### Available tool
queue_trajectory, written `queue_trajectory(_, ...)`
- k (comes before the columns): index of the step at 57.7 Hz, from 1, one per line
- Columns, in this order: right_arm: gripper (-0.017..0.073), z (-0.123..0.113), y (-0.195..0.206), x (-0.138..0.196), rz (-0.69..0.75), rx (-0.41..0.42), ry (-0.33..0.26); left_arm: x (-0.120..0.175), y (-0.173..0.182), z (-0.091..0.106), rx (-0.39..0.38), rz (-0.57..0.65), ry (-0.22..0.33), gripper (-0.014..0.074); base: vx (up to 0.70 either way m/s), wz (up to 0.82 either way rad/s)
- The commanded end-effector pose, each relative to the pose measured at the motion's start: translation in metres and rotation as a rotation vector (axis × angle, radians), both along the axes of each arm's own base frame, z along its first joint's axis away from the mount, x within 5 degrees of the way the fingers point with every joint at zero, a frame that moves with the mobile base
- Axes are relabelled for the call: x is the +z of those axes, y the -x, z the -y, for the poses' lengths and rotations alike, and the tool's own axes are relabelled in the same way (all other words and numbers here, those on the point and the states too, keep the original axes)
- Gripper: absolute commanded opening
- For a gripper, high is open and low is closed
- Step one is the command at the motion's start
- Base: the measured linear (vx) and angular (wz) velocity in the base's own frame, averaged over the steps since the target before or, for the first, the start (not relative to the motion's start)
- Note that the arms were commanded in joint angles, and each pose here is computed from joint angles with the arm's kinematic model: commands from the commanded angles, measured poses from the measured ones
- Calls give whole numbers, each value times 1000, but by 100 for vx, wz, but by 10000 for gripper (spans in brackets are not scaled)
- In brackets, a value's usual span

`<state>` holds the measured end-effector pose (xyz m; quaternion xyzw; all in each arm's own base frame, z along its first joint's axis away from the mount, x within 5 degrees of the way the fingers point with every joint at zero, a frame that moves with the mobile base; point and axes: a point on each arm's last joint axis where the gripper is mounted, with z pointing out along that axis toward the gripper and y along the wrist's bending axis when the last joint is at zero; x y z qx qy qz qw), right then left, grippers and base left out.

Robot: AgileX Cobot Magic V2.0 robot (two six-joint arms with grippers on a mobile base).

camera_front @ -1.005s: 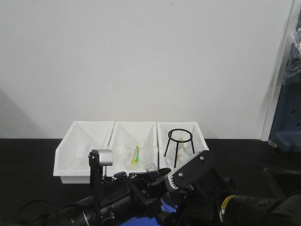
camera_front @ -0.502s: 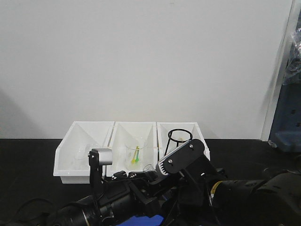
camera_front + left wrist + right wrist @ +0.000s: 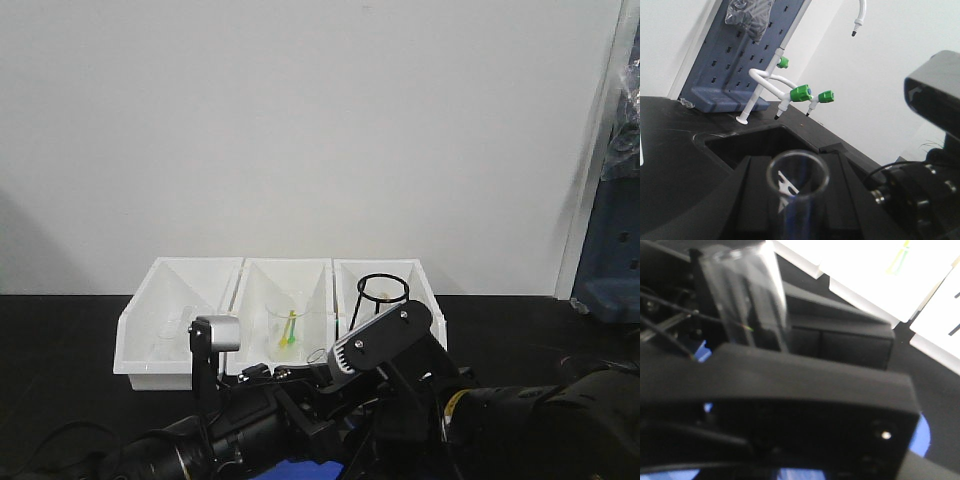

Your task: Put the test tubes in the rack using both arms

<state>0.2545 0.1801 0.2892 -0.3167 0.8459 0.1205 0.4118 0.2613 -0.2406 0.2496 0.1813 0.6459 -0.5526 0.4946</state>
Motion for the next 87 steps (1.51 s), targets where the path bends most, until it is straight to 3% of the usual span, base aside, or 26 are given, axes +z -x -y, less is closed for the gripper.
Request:
queue_trajectory(1,-15,0,-4,26,100,-25,-101,30,5,-1,-23,76,129,366,0,0)
queue_trajectory(10,-11,2,-5,26,100,-31,-102,30,3,-2,-16,75,132,504,0,0)
queue_trajectory(15,-10,4,-7,26,98,-45,-104,31,2,-3,-6,71,140,533,0,0)
queue_trajectory(32,-10,28,-21,27,98,-149,-123,32,0,-4,21,56,164,536,0,0)
queue_trajectory(44,-10,59,-36,29,146,-239,-89,32,0,-4,21,56,164,536,0,0)
queue_trajectory(51,-9,84,-36,43,199,-315,-106,32,0,-4,21,56,164,536,0,0)
queue_trajectory(61,-9,129,0,68,414,-438,-188,32,0,-4,21,55,163,536,0,0)
queue_trajectory(72,-8,174,58,49,565,-600,-203,32,0,-4,21,54,160,536,0,0)
queue_trajectory(80,-7,187,79,30,633,-680,-250,31,0,-4,23,52,158,536,0,0)
queue_trajectory(87,-7,187,84,12,624,-692,-267,31,0,-4,23,52,157,536,0,0)
